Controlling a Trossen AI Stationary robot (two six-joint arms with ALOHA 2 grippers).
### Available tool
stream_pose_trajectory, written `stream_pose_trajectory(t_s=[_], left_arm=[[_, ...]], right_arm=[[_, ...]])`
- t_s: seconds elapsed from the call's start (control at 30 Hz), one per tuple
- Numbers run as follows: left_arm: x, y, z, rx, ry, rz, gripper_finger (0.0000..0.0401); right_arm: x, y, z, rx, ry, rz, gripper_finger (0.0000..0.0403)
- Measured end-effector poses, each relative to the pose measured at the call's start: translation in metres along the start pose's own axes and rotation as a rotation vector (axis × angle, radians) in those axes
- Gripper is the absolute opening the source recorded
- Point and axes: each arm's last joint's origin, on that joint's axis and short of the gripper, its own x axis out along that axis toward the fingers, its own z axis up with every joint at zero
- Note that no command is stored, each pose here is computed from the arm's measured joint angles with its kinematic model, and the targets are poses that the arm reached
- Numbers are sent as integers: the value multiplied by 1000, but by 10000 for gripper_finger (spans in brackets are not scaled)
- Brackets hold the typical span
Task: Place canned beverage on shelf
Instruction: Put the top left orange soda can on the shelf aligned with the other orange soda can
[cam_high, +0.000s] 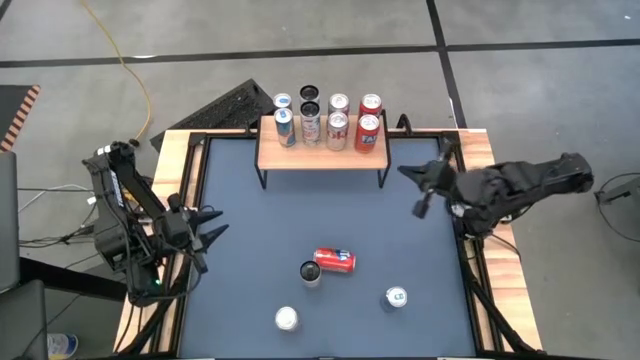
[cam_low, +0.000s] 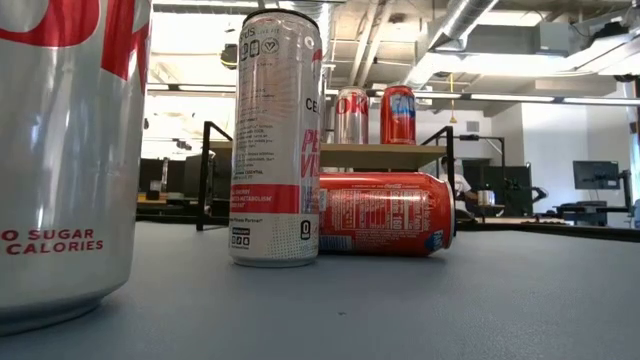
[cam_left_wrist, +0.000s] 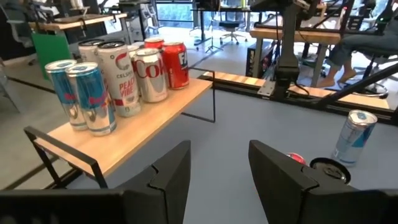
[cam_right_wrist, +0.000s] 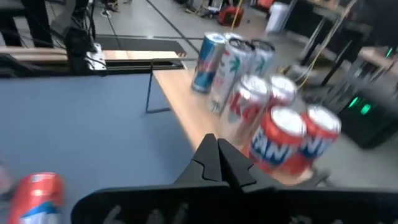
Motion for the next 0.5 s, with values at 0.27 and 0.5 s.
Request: stream_pose_trajectory(t_s=[0.27,0.5], left_arm=[[-2,12,18,10,-19,-5,153],[-7,27,43,-24,-3,-67,153]], right_arm=[[-29,-16,-12,142,6,77,0],[-27,-7,-12,105,20,101,0]])
